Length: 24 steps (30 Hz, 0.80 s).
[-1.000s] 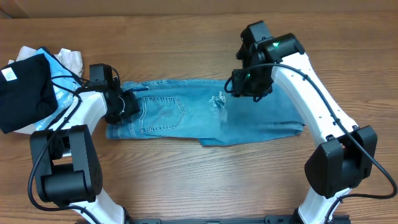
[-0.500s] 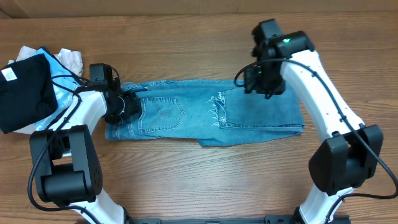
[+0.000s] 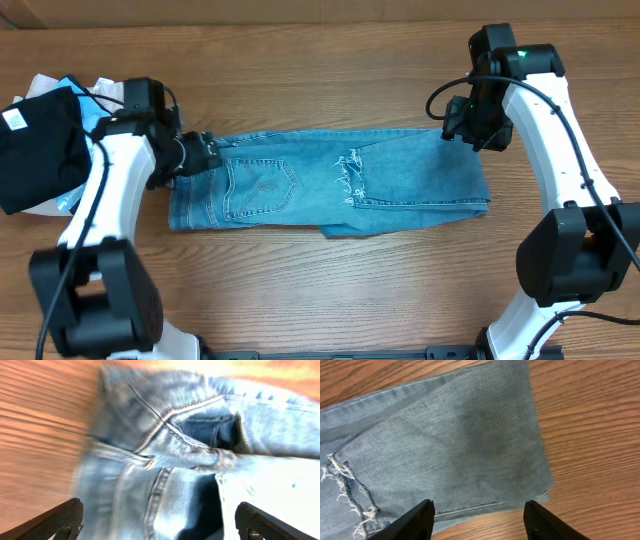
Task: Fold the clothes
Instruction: 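Lift the waistband with the left gripper and fold it rightward over the legs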
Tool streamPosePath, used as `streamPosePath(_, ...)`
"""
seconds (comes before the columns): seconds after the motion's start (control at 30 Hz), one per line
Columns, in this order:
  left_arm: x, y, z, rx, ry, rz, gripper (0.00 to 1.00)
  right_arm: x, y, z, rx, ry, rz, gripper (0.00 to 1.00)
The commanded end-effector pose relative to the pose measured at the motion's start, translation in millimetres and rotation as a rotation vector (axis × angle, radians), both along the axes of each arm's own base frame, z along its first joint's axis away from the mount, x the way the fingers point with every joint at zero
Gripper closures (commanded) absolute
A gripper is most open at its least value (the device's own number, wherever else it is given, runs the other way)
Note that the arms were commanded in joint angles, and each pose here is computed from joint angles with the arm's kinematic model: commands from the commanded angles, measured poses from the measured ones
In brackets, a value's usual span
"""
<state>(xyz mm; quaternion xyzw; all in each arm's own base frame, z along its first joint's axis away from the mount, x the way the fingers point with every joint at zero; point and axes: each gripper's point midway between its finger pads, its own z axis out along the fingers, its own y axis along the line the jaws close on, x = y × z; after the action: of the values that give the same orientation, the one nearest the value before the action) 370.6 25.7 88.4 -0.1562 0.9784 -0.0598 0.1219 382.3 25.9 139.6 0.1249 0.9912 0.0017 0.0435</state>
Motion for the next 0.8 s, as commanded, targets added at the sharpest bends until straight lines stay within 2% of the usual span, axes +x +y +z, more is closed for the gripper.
streamPosePath(0.0,2.0,18.2,24.8,0.092,-0.054,0.017,0.0,0.4,-2.6,-1.9,-0.01,0.003,-0.008,0.39)
streamPosePath(0.33,-5.9,31.9,-16.7,0.075,0.044,0.053,0.0,-1.0,-2.7,-2.0,-0.01,0.009,-0.008,0.39)
streamPosePath(0.47,-5.1,19.1,-43.0,-0.025,0.093,0.007,0.0,-1.2,-2.7,-2.0,-0.011,0.009,-0.008,0.39)
streamPosePath(0.77,-15.4,15.6,-89.1,-0.057,0.216,-0.004,0.0,-1.4,-2.8,-2.0,-0.011,0.01,-0.008,0.39)
